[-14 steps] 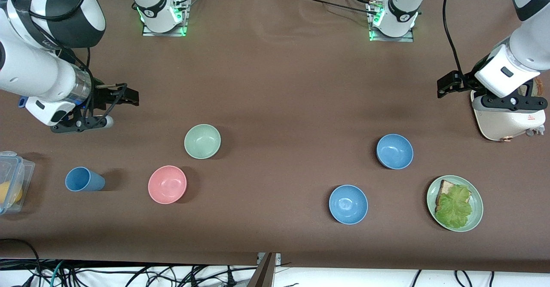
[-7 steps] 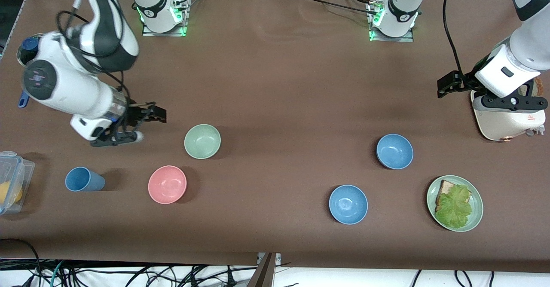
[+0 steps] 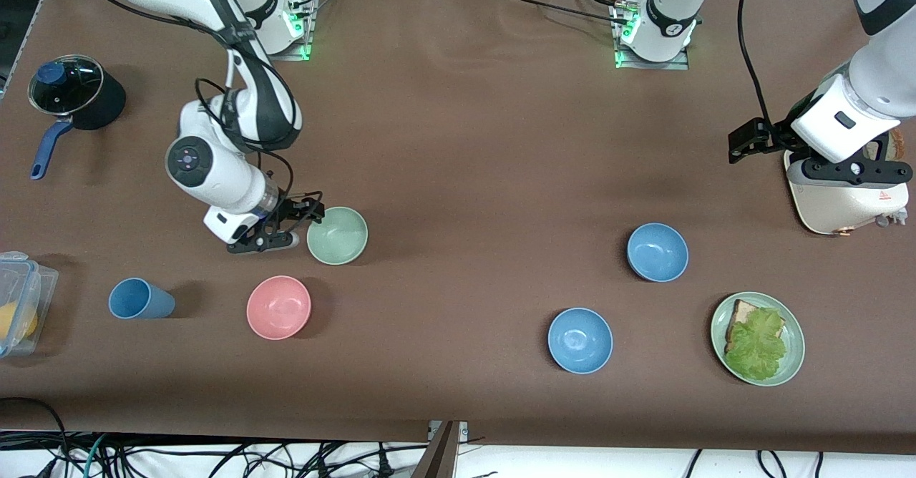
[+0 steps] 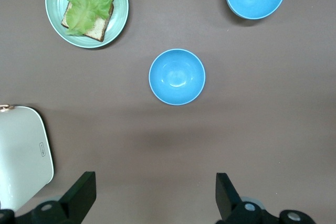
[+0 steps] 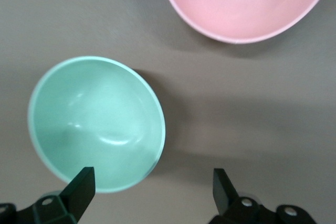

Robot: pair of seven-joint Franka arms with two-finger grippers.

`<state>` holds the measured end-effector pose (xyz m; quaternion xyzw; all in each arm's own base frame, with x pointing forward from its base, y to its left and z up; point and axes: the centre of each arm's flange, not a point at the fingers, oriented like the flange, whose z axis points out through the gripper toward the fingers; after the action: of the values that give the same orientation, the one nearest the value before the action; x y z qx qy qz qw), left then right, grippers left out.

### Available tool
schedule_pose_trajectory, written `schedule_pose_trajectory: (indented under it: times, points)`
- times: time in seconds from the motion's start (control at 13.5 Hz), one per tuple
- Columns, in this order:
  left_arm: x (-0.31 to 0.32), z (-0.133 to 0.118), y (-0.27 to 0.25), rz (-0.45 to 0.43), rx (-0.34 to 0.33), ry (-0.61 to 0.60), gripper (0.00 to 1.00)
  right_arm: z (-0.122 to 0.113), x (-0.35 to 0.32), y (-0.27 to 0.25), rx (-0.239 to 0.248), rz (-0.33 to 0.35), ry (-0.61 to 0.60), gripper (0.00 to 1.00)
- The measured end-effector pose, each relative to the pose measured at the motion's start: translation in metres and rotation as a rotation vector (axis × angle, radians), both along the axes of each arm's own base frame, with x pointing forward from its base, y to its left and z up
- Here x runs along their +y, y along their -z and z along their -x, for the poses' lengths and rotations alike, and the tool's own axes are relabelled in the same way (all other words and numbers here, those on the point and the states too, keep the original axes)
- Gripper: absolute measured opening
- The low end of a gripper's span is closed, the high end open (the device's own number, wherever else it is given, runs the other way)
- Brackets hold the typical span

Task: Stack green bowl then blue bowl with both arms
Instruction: 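Reach the right gripper out to the rim of the mint-green bowl, then close the right gripper on the green bowl's rim, then slide the green bowl with the right gripper toward the table's middle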

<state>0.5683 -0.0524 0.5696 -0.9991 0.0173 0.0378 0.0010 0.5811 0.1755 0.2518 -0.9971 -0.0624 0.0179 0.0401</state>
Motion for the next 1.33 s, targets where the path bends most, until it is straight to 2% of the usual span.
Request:
schedule_pose_trajectory:
  times: [0.22,0.3,0.59,0.74,0.81,0.89,0.96,1.19,1.33]
  points:
    - [0.0,0.0,0.0,0.0,0.0,0.0,1.0,0.001,0.001,0.023,-0.001,0.006,0.006,0.96]
    - [0.0,0.0,0.0,0.0,0.0,0.0,1.0,0.001,0.001,0.025,-0.001,0.007,0.007,0.89]
    - [0.0,0.0,0.0,0.0,0.0,0.0,1.0,0.001,0.002,0.031,-0.002,0.008,0.007,0.4]
    - [0.0,0.0,0.0,0.0,0.0,0.0,1.0,0.003,0.006,0.036,0.003,-0.003,0.016,0.25]
    - [0.0,0.0,0.0,0.0,0.0,0.0,1.0,0.003,0.007,0.037,0.008,-0.011,0.026,0.25]
    - [0.0,0.0,0.0,0.0,0.0,0.0,1.0,0.003,0.008,0.038,0.009,-0.016,0.032,0.18]
    - [0.0,0.0,0.0,0.0,0.0,0.0,1.0,0.003,0.008,0.037,0.008,-0.021,0.036,0.05]
    - [0.0,0.0,0.0,0.0,0.0,0.0,1.0,0.0,0.032,0.025,-0.008,-0.047,0.056,0.04]
    - [0.0,0.0,0.0,0.0,0.0,0.0,1.0,0.001,0.083,0.002,-0.028,-0.097,0.093,0.04]
